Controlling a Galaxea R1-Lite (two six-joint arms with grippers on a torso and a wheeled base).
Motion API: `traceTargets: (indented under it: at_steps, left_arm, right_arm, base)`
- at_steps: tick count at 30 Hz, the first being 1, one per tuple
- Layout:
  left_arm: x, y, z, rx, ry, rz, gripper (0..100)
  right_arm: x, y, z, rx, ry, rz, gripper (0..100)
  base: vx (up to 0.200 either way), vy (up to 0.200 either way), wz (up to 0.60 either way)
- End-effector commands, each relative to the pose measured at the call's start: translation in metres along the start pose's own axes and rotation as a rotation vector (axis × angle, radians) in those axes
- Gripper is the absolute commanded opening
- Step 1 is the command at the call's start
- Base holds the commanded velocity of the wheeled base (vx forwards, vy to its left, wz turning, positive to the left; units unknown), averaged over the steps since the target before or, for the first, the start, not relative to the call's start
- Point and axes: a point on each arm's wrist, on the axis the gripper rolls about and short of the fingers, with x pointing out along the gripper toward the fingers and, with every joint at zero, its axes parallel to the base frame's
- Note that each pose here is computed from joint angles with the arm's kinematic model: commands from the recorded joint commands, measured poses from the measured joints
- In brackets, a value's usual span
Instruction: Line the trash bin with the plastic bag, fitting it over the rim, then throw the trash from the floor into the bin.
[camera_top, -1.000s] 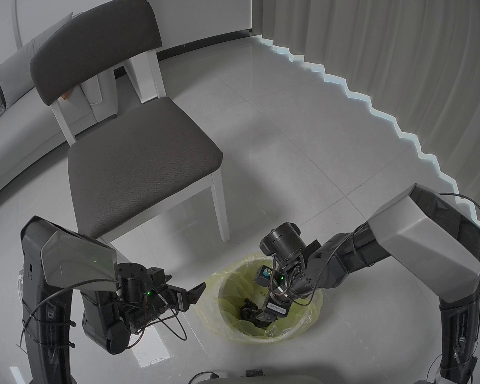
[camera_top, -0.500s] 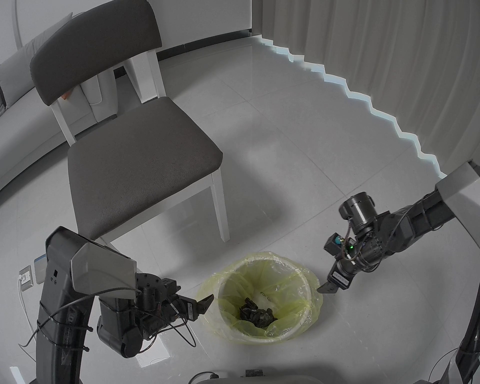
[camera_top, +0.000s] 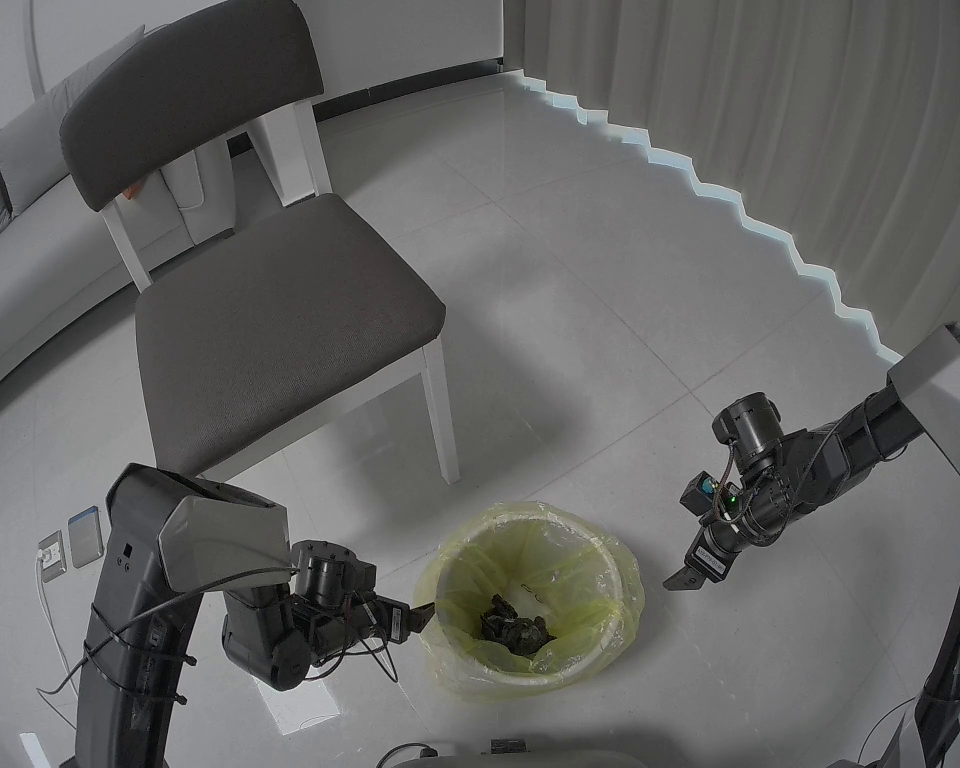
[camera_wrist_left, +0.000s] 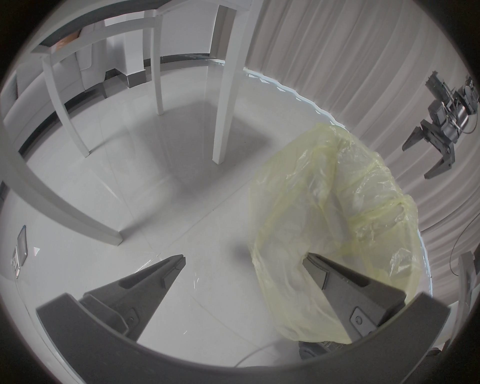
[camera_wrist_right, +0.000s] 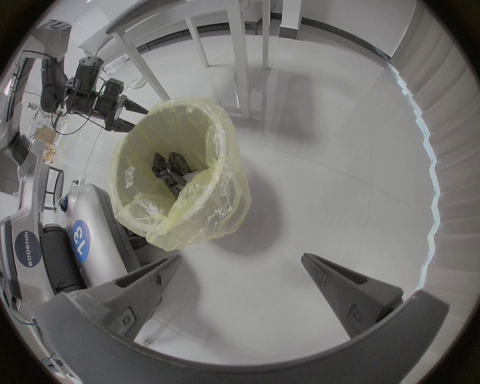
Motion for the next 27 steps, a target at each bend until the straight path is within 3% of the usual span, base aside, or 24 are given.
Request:
traceTargets:
  at_steps: [1,17,27]
  left_arm:
    - [0.011,-0.007,0.019,0.017,-0.038,-0.017,100]
    - [-0.019,-0.006,0.012,0.016,-0.060,-0.008,100]
    - [-0.042,-0.006,0.020,0.014,-0.104,0.000,100]
  right_arm:
    - [0.023,0.002,-0.004,0.000,0.043,0.029,100]
    - [0.093,0.005,0.002,-0.010,0.105,0.082,100]
    - [0.123,0.007,0.025,-0.057,0.115,0.090,100]
  base:
    - [0.000,0.000,0.00]
    - [0.000,0.000,0.00]
    - [0.000,0.000,0.00]
